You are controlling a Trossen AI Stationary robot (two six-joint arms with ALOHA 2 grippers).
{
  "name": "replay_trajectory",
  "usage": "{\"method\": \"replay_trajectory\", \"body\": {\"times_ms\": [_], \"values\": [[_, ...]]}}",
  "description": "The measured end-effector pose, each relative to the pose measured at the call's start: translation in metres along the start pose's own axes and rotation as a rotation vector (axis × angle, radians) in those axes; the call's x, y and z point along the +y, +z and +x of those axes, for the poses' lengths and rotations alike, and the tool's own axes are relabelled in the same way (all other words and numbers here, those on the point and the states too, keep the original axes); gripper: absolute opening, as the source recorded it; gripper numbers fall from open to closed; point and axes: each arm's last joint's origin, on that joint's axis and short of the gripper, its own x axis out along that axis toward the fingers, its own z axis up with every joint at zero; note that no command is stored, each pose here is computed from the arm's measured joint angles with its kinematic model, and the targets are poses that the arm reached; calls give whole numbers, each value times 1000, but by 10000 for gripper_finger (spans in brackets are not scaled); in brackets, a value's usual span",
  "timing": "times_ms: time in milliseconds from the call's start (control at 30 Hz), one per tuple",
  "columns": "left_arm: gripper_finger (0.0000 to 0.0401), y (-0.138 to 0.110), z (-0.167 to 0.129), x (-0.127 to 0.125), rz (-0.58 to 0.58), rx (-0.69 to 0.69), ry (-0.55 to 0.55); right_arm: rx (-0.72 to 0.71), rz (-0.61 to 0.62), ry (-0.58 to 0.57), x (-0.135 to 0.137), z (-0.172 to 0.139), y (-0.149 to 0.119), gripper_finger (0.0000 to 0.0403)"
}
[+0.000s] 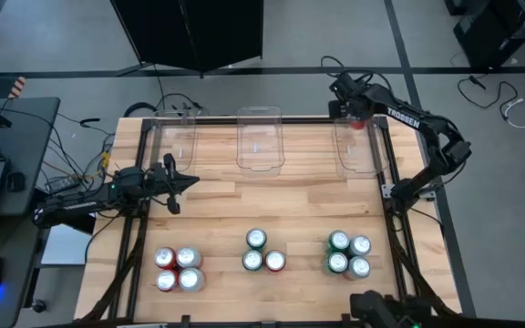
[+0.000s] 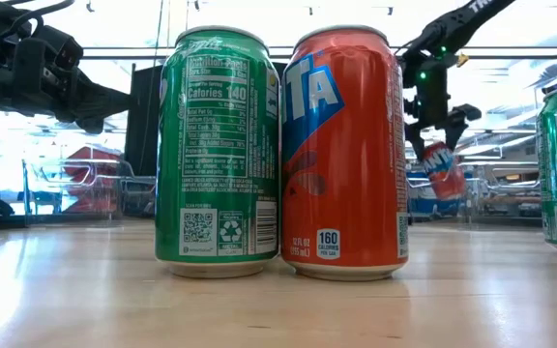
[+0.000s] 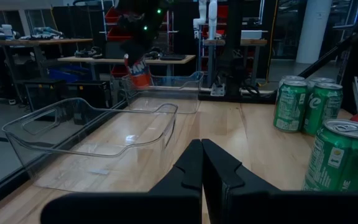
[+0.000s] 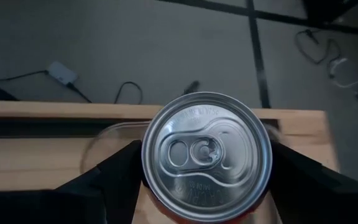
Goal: Sort soda cans
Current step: Put the top right orange soda can into the right transparent bin
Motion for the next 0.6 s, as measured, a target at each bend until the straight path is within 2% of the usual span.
{"method": "replay_trajectory", "body": {"times_ms": [233,500,600], "values": [[2,0,0,0,0,0,0,-12,29,201,19,5,-7,283],[2,0,0,0,0,1,0,-47,-26,440,52,-16,-17,285],[2,0,0,0,0,1,0,-60,-47,449,57,-23,-19,285]]}}
